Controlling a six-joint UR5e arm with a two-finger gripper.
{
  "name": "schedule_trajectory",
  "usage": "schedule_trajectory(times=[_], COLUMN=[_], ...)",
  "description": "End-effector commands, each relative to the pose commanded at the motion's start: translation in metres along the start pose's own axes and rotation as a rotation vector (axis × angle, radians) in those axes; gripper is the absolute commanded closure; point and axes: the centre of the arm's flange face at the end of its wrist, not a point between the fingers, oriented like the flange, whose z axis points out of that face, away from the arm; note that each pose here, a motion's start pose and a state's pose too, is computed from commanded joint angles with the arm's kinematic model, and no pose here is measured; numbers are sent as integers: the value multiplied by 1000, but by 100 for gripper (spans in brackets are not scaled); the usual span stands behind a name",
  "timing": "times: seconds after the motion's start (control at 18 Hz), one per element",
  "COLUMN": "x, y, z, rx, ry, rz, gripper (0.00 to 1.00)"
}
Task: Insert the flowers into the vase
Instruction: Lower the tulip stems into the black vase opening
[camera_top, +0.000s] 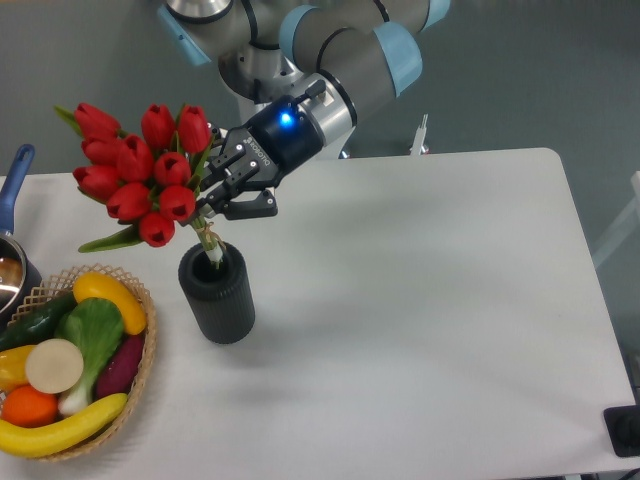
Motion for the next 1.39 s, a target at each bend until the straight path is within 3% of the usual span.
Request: schedule_trajectory(times=[0.61, 1.0, 1.39], x=[-17, -19, -25], y=[44, 85, 97], z=[18, 24, 25], rx=[-20, -29, -81], ry=[32, 46, 31], rz=[-69, -50, -61], gripper=[75, 75, 75])
